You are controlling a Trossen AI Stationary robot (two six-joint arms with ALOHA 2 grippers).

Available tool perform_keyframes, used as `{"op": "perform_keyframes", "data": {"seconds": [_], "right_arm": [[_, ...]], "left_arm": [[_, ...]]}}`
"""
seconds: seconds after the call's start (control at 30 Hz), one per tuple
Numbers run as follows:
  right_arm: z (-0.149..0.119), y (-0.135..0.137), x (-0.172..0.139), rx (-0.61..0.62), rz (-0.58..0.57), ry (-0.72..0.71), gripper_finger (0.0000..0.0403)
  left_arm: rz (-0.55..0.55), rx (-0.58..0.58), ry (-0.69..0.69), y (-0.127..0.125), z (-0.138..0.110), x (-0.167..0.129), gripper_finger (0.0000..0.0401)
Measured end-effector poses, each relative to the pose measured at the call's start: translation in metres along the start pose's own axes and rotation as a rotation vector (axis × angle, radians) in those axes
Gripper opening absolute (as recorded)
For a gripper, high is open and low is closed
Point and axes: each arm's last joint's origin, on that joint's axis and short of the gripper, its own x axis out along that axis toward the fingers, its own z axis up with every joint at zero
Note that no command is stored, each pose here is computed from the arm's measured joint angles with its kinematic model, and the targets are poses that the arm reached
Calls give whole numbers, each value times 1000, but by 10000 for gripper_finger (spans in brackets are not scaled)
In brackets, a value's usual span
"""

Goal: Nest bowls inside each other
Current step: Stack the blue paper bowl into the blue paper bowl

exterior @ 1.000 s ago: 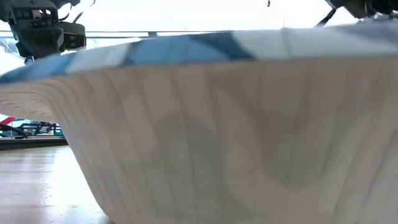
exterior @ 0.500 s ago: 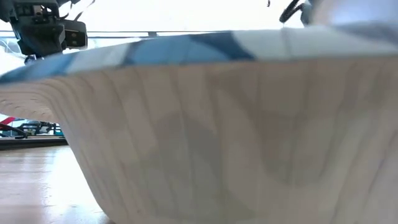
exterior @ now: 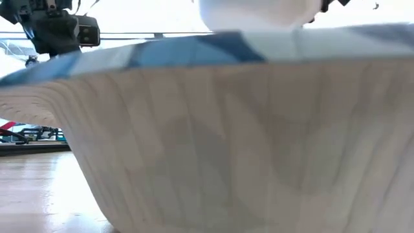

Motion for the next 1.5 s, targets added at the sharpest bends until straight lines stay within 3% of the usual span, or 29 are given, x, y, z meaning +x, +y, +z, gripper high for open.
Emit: {"op": "perform_keyframes", "data": {"seconds": [0.2,0.37,0.57,0.87,1.3,1.5], "right_arm": [[10,-11,28,28,-257,92,12],[16,-27,59,63,-342,154,12],[21,-33,76,63,-362,174,12],[22,-47,54,99,-401,114,12],[-5,-78,53,197,-500,145,12],[-6,-81,59,184,-470,101,18]], "left_arm": [[-3,4,-3,-2,5,8,226],[12,0,24,-2,6,14,226],[-6,-6,77,-2,5,19,226],[-24,-2,67,-3,6,19,226],[-27,7,62,-3,7,21,226],[-40,9,45,-5,8,21,226]]}}
